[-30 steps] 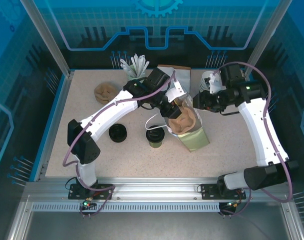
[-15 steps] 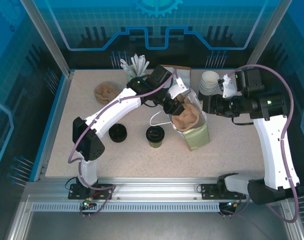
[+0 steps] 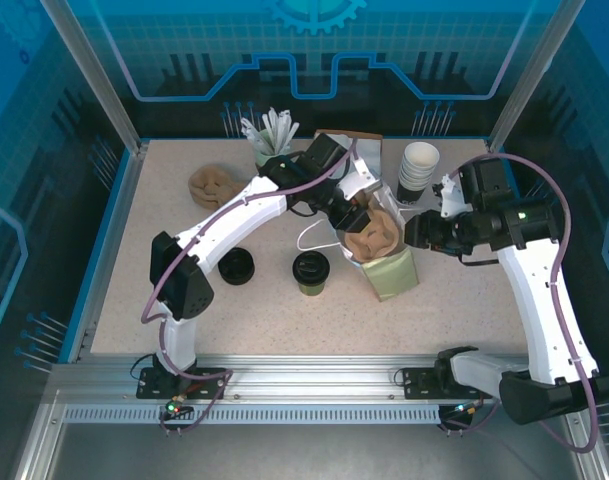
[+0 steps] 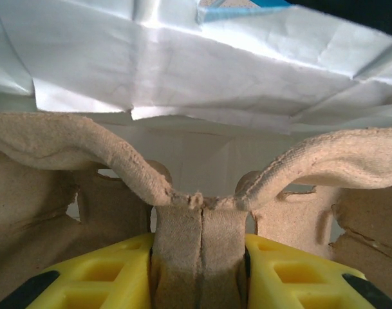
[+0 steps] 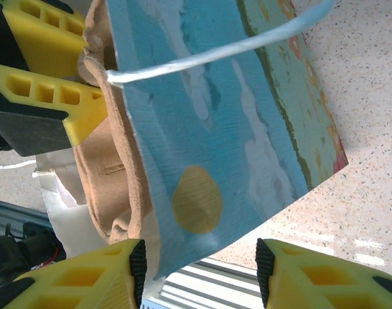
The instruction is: Pack the takeout coffee
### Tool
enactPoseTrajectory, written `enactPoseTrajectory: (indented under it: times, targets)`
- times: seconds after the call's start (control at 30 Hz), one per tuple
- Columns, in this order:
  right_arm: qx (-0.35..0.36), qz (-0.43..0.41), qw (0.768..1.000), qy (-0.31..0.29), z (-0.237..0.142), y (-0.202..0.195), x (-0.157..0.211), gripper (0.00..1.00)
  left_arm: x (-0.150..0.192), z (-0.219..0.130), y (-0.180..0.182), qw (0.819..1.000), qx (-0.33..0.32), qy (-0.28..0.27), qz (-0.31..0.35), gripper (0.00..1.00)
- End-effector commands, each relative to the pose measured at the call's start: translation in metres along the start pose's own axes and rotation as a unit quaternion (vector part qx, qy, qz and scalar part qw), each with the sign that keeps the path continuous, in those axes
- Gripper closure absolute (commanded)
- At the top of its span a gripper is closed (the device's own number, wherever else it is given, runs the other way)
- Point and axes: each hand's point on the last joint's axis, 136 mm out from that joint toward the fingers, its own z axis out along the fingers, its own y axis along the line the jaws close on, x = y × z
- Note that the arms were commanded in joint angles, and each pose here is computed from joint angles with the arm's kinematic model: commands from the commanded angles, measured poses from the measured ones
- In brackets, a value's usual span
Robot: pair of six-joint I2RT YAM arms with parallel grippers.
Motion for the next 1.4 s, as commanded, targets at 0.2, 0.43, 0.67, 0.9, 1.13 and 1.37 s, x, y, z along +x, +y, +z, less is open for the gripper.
enactPoseTrajectory:
  times: [0.2, 0.43, 0.67, 0.9, 1.13, 1.37]
  targets:
    - [-0.016, -0.007, 1.0, -0.025, 0.008, 0.003, -0.014, 0.5, 0.0, 0.009, -0.011, 0.999, -0.024, 0.016, 0.021, 0.63]
    - [-0.01, -0.011, 0.999, -0.031, 0.013, 0.0, -0.023, 0.53, 0.005, 0.02, -0.013, 0.998, -0.045, 0.036, 0.034, 0.62]
    - [-0.01, -0.011, 0.999, -0.028, 0.021, 0.0, -0.028, 0.59, 0.007, 0.031, -0.01, 0.996, -0.064, 0.052, 0.035, 0.61]
    - [-0.002, -0.014, 0.999, -0.031, 0.025, -0.004, -0.029, 0.65, 0.011, 0.041, -0.013, 0.996, -0.063, 0.06, 0.035, 0.62]
    - [0.02, -0.017, 0.999, -0.036, 0.027, -0.013, -0.031, 0.73, 0.01, 0.047, -0.014, 0.995, -0.065, 0.06, 0.036, 0.62]
    - [0.058, -0.012, 0.997, -0.045, 0.026, -0.027, -0.032, 0.85, 0.008, 0.052, -0.019, 0.996, -0.06, 0.056, 0.042, 0.61]
